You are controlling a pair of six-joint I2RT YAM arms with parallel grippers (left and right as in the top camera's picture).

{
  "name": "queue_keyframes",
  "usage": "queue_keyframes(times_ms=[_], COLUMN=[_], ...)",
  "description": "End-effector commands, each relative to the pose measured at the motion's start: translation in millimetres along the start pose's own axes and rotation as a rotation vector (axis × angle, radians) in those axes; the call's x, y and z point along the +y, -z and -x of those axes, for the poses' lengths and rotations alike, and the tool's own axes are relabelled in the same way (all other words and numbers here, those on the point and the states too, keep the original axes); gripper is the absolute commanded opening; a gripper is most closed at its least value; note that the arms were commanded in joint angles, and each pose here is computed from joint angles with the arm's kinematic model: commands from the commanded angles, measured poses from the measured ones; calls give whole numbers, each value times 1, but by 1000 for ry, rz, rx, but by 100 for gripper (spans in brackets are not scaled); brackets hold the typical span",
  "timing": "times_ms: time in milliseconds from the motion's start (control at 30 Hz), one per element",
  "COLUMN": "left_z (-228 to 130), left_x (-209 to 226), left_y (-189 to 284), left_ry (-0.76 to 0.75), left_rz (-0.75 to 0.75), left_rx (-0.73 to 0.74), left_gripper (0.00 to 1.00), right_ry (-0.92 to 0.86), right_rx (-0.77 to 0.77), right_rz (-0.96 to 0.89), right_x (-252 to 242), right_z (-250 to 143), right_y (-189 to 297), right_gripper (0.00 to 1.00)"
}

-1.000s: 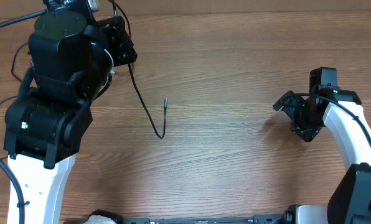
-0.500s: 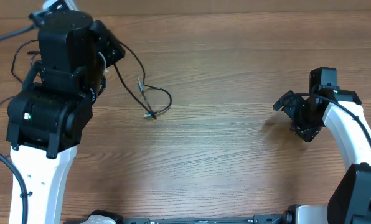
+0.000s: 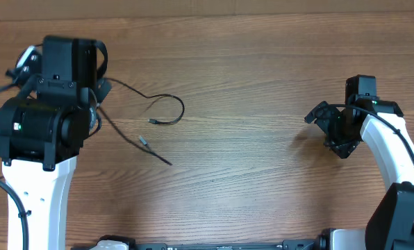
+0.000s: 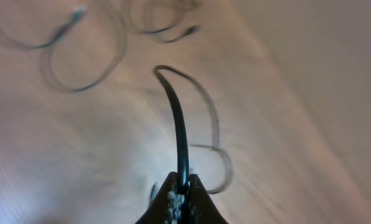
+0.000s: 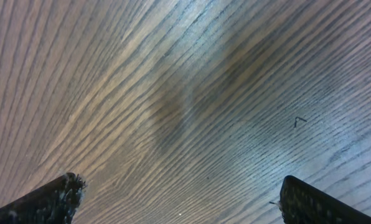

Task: Untangle cables
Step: 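Lower the cable onto the table's left side and release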

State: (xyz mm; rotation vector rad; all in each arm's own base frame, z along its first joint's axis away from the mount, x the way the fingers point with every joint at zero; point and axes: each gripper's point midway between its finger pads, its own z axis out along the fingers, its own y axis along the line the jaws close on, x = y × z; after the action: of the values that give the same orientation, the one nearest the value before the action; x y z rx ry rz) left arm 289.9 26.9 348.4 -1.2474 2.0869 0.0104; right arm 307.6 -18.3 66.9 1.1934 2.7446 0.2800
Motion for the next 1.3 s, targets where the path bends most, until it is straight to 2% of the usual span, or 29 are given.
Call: queue_keyframes(times_ms=[0, 67, 267, 600, 867, 1033, 1267], left_z=[12, 12, 22, 63, 84, 85, 92], left_x=[34, 55, 67, 122, 172, 195, 224], left_y=[3, 7, 7, 2, -12, -19, -23], left_ry=[189, 264, 303, 398, 469, 557, 621], left_rz=[142, 224, 252, 430, 610, 655, 744], left_rx=[-99, -128, -164, -248, -230, -171, -161], left_gripper=[4, 4, 4, 4, 4, 4, 4], right_ry=[-3, -3, -3, -3, -3, -3, -3], right_rx=[-7, -7, -7, -7, -7, -7, -7], right_rz=[-13, -13, -13, -13, -13, -13, -13], right_x=[-4, -4, -4, -4, -4, -4, -4], right_z=[2, 2, 2, 2, 2, 2, 2], right_y=[-1, -1, -1, -1, -1, -1, -1], right_gripper=[100, 100, 100, 100, 100, 100, 100])
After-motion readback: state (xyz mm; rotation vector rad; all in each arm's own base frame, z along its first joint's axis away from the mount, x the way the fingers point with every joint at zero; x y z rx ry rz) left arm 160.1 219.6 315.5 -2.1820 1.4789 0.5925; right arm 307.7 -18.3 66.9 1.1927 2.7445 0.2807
